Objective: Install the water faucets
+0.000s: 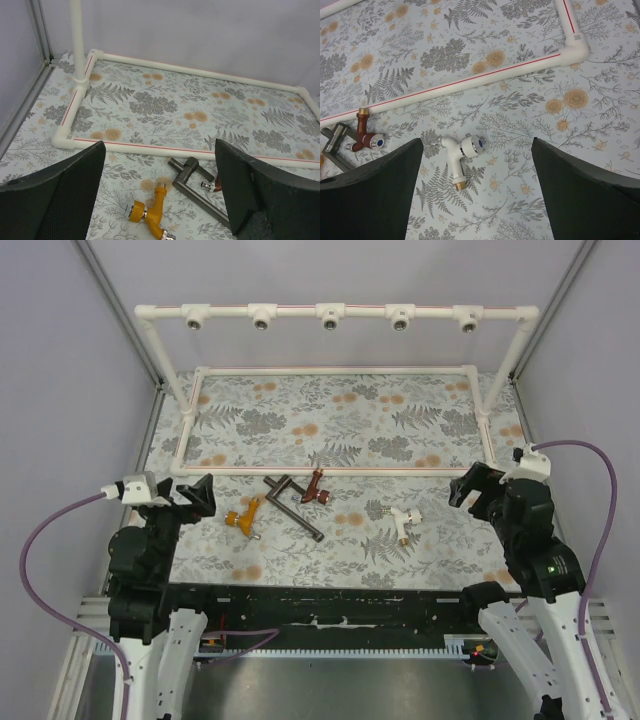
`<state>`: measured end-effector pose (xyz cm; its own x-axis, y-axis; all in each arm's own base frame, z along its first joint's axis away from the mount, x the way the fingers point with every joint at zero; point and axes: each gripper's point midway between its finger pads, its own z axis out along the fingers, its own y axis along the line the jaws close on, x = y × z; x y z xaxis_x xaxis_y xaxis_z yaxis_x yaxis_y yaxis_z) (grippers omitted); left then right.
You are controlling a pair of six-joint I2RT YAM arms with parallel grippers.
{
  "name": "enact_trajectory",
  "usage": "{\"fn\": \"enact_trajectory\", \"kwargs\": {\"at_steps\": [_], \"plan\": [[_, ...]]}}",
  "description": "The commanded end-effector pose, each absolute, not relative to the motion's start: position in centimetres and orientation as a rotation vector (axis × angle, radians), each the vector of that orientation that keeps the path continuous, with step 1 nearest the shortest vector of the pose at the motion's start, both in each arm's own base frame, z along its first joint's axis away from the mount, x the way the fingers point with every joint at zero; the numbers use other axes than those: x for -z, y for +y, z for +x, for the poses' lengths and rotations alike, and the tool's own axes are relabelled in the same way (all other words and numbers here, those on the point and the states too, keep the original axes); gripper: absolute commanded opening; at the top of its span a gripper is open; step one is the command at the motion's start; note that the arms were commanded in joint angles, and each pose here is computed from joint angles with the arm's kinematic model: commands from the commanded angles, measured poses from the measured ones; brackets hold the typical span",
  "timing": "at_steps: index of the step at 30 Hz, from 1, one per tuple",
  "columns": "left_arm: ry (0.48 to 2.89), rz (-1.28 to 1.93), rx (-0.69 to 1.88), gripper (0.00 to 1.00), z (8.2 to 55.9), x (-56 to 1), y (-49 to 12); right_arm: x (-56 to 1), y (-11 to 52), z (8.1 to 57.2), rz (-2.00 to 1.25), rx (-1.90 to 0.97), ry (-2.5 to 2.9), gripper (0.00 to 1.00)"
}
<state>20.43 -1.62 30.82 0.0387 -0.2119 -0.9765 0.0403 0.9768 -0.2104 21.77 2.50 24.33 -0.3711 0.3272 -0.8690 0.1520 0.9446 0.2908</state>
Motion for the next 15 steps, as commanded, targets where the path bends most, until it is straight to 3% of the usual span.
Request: {"fn": "enact_trajectory", "kwargs": {"at_steps": [1,15], "plan": [[1.535,-0.130,0.249,0.94,20.5,-30.4,-2.5,-24.2,2.9,21.5,0.350,-0.214,1.984,0.98],[1.640,-0.161,0.465,0.95,20.8,-26.3,-5.6,-15.1,6.6,21.8,0.396,-0.315,2.426,0.98]]}}
